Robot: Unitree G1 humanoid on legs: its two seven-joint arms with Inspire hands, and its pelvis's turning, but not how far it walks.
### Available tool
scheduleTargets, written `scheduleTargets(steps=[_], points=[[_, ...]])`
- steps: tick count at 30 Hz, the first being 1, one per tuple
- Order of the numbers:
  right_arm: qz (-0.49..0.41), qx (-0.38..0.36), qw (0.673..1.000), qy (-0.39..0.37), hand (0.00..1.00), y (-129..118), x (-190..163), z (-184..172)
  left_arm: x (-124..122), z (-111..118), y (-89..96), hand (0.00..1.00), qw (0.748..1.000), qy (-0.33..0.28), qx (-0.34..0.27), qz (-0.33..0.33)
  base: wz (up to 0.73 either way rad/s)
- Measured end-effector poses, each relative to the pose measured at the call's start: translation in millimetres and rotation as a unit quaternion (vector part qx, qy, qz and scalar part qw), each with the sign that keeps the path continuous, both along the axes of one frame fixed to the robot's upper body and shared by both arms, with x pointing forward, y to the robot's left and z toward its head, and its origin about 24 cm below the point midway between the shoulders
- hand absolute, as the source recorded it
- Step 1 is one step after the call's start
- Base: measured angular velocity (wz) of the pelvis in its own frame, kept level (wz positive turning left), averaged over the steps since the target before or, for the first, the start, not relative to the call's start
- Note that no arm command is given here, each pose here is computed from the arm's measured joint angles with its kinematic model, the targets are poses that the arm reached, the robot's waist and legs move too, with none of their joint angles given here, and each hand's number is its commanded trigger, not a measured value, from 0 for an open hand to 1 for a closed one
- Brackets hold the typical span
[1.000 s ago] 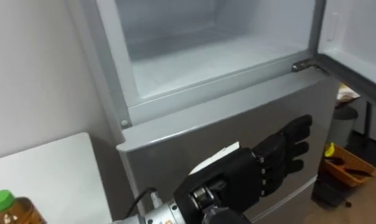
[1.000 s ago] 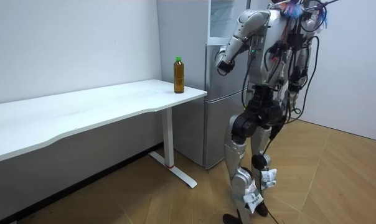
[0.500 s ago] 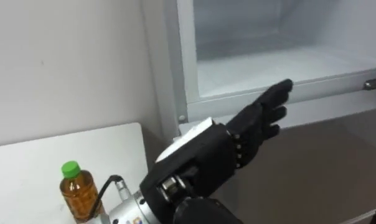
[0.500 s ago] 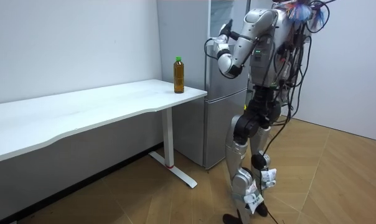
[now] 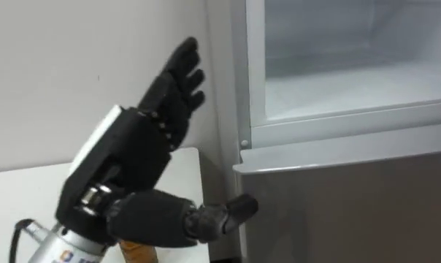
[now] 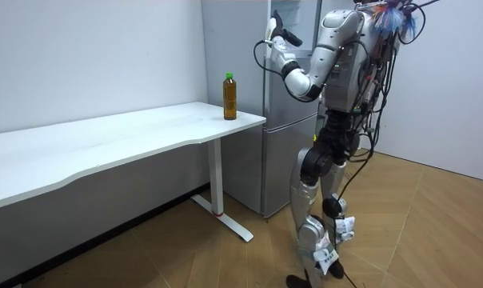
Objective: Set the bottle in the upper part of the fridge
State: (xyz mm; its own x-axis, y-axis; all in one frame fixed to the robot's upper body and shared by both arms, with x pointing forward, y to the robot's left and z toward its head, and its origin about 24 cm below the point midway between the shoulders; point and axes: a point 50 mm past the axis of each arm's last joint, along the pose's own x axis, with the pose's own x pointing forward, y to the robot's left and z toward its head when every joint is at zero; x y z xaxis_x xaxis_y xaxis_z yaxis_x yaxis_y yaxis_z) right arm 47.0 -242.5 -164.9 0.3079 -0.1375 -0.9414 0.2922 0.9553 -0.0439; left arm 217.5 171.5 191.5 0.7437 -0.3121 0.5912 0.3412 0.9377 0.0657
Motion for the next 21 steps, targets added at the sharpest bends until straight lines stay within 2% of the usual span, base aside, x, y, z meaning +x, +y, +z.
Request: scheduleTargets(steps=[6,12,19,21], points=[[-0.021,-0.005,1.0,0.0,0.0,-1,-9,0,-12,8,33.7,0.0,0.994,-0.03,-0.017,0.099,0.19],[-0.013,0.002,1.0,-0.011,0.0,1,-10,0,-24,8,53.8,0.0,0.979,-0.059,-0.02,0.195,0.05],[-0.03,-0.001,1.0,-0.006,0.0,-2,-20,0,-32,-12,67.8,0.0,0.967,-0.013,-0.033,0.252,0.04],[-0.048,-0.002,0.999,-0.006,0.0,-4,-24,0,-35,-23,79.2,0.0,0.959,0.016,-0.033,0.281,0.0]])
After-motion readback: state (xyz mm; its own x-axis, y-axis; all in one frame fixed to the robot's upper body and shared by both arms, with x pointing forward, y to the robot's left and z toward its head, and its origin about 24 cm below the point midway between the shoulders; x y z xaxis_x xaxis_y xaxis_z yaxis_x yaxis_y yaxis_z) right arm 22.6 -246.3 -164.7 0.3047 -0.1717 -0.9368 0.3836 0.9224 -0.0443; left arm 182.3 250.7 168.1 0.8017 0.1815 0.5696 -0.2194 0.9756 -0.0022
